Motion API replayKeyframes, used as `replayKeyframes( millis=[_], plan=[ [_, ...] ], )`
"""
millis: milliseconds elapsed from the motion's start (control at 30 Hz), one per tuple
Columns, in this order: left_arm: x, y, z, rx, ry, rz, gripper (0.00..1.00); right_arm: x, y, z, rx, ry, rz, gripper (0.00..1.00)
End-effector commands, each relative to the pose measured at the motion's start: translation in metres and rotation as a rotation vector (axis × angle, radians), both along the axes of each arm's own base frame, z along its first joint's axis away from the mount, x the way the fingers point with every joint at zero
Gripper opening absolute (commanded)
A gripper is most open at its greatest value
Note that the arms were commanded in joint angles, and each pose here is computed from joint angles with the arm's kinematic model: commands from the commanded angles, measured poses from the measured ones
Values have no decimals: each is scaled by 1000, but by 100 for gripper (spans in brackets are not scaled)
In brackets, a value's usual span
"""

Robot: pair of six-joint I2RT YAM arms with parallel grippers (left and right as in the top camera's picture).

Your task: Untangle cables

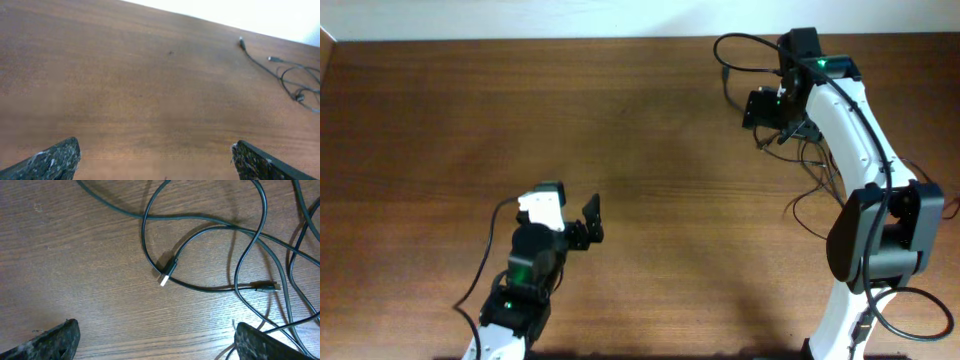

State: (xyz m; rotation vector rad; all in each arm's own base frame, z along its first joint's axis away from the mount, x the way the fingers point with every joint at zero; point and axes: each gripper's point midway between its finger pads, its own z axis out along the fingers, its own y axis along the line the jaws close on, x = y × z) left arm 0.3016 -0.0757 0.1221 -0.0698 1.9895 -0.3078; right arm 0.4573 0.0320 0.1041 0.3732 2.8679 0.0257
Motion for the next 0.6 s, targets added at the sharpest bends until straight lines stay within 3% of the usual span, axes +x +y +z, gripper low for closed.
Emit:
replayKeyframes(
  millis=[0, 333, 433, 567],
  plan=[
    [-17, 6, -13, -16, -36, 1, 99, 0, 1, -1, 1, 1, 1, 98],
    [-55, 36, -4, -15, -163, 105, 99, 0, 1, -1, 1, 1, 1, 98],
    [-59, 39, 37, 90, -357, 60, 99, 0, 1, -1, 1, 1, 1, 98],
    [-57, 55, 36, 146, -358, 109, 99, 0, 1, -1, 1, 1, 1, 98]
  ],
)
